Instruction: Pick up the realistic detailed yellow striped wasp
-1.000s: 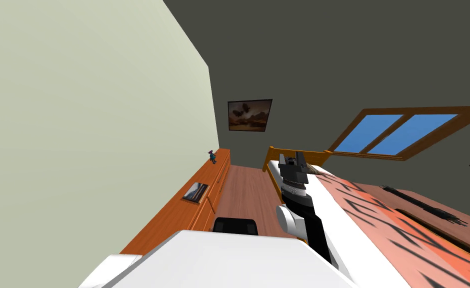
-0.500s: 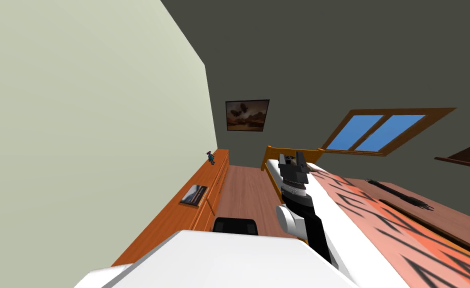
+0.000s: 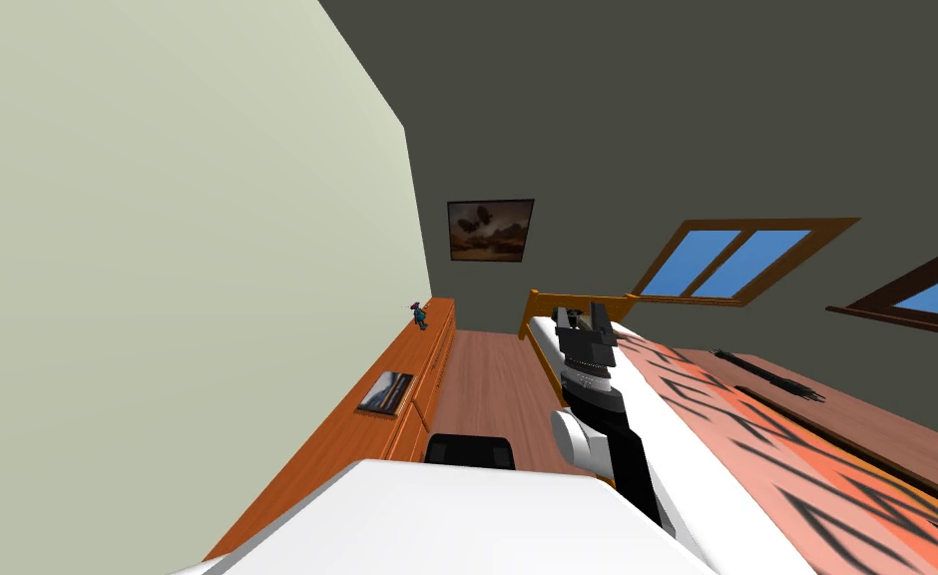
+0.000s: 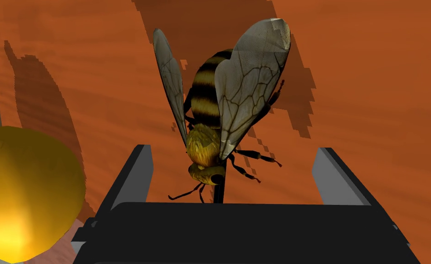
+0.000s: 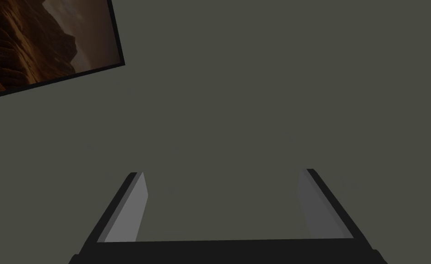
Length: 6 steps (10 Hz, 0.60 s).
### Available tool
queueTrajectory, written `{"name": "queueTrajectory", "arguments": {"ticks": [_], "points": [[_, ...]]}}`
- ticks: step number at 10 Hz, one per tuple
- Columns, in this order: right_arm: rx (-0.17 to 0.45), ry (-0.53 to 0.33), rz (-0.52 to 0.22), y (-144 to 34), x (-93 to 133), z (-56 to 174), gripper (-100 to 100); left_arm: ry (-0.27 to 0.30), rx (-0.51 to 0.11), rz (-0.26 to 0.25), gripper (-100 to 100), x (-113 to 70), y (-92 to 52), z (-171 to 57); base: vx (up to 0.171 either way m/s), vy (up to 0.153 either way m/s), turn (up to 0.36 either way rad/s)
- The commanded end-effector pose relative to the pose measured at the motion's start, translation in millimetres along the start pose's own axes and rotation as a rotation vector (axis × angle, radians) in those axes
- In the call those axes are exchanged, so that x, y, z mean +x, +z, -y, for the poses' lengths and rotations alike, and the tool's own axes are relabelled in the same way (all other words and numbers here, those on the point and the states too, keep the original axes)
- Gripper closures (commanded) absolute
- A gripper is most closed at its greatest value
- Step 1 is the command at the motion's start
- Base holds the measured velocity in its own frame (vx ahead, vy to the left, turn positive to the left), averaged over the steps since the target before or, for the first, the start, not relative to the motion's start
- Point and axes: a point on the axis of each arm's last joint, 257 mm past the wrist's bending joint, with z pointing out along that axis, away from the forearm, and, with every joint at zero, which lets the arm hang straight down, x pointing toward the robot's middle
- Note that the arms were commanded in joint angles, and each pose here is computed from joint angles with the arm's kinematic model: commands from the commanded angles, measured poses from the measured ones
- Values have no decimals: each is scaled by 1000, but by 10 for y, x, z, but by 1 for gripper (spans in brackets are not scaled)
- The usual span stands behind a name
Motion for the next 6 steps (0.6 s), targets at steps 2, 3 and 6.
{"name": "queueTrajectory", "arguments": {"ticks": [2,3,6], "points": [[0,0,0,0,0,0,0,0,0,1,0,-4,5,6,-3,8,-5],[0,0,0,0,0,0,0,3,0,-1,-100,-107,27,-42,-18,45,25],[0,0,0,0,0,0,0,8,-1,-5,-100,-266,55,-116,-29,77,16]]}}
